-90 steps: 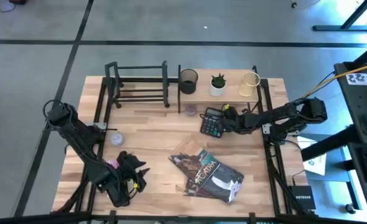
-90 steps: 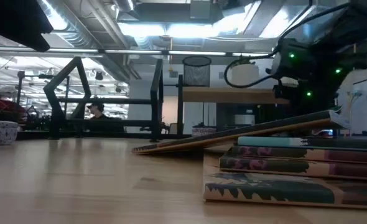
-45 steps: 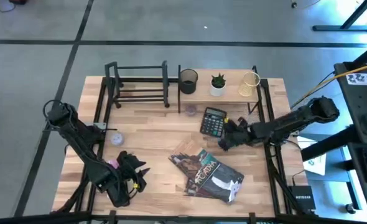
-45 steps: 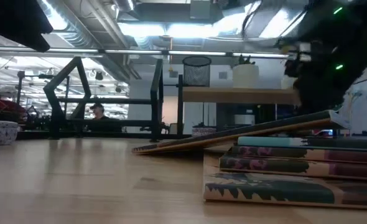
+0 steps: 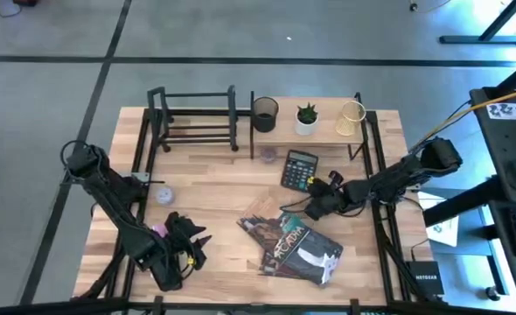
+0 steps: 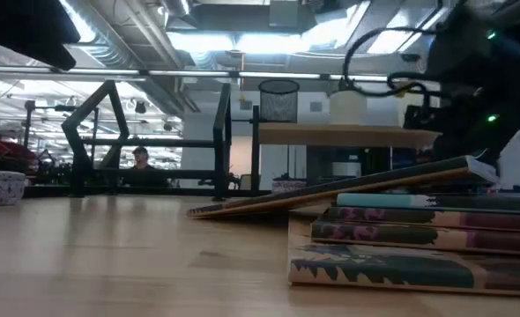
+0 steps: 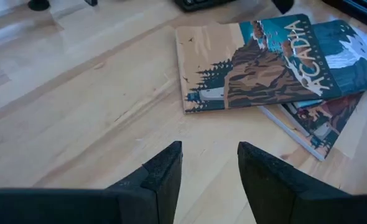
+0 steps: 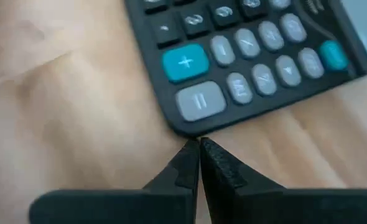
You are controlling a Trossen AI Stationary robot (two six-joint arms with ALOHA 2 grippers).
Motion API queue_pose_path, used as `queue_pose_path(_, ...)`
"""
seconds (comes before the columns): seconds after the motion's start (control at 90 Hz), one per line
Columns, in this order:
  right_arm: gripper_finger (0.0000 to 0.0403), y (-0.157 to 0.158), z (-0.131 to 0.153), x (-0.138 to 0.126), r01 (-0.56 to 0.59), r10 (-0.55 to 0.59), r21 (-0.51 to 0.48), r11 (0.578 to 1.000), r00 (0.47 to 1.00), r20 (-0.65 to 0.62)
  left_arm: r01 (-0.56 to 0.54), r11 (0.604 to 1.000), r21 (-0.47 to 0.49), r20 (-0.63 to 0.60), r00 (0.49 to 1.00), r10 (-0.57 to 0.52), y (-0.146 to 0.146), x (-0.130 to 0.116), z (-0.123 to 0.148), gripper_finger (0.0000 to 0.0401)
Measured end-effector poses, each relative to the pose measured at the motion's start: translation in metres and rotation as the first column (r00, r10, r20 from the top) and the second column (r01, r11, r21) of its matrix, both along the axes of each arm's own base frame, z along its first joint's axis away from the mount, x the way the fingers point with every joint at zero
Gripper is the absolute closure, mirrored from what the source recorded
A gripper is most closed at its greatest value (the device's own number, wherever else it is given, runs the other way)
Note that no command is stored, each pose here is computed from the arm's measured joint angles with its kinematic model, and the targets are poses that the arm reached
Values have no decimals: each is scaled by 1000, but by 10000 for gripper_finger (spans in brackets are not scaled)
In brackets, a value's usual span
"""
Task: Stock shelves
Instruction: Put the black calculator under the shelf
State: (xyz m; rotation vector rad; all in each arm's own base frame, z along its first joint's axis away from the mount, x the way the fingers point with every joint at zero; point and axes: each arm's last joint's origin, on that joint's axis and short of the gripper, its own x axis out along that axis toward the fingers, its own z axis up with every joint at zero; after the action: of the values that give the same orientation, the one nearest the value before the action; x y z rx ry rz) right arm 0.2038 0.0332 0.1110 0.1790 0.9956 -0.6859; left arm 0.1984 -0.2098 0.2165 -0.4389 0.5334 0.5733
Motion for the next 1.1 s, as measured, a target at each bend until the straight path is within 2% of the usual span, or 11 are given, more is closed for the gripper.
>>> queue_pose_path(0.356, 403, -33, 1, 8, 31, -32, -60, 998, 999, -18, 2, 1000, -2, 2, 1000, -2, 0, 0, 0, 263)
queue_pose_path(0.756, 403, -67, 7, 17, 72, -67, -113, 991, 997, 41, 5, 1000, -4, 6, 1000, -5, -1, 1, 0, 263)
queue_pose_path(0.956, 403, -76, 8, 16, 116, -110, -136, 984, 992, 56, 5, 1000, -4, 6, 1000, -5, -1, 1, 0, 263)
queue_pose_path(1.1, 403, -76, 8, 16, 123, -117, -188, 974, 992, 44, 5, 1000, -4, 6, 1000, -5, -1, 1, 0, 263)
